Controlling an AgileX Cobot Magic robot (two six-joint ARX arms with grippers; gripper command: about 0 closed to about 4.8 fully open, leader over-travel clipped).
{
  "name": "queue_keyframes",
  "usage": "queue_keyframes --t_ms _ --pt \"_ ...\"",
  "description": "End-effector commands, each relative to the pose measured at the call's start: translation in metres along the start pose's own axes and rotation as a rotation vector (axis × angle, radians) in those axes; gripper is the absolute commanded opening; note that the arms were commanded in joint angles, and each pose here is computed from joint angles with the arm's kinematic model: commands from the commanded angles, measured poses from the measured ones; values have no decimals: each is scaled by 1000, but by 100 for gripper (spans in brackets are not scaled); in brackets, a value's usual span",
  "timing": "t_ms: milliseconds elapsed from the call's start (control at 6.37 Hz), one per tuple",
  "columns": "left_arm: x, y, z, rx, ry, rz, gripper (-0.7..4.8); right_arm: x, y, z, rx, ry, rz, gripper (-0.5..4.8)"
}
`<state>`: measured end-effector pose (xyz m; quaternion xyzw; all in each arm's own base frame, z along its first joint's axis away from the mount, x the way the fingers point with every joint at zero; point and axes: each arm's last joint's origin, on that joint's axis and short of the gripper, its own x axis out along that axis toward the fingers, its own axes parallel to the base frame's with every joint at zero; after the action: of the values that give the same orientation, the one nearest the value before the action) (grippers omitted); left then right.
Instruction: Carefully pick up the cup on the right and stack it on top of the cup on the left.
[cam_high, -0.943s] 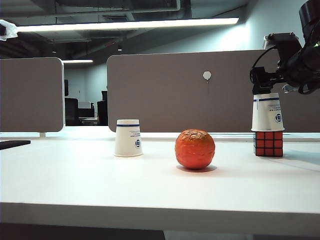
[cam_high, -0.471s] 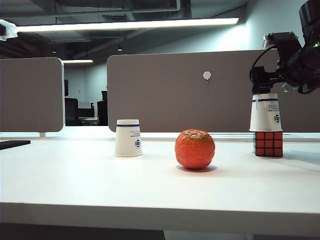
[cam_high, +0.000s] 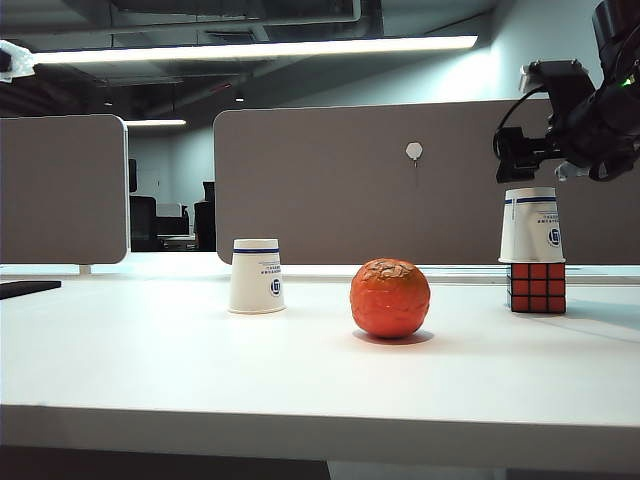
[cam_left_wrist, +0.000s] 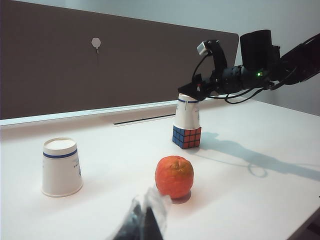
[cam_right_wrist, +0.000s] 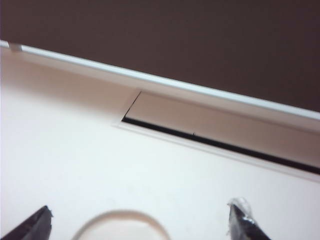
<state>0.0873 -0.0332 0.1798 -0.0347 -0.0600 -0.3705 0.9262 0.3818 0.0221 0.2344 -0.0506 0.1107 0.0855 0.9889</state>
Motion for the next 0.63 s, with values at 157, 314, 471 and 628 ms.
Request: queue_keyframes --t_ms 157,314,471,628 --pt "0 0 2 8 -13 -1 -5 -1 1 2 5 2 27 479" --pt "0 0 2 8 -13 -1 -5 0 1 -3 9 42 31 479" --pt "0 0 2 9 -13 -1 -5 3 1 -8 12 63 34 479" --pt "0 0 2 9 -13 -1 -5 4 2 -11 14 78 35 479"
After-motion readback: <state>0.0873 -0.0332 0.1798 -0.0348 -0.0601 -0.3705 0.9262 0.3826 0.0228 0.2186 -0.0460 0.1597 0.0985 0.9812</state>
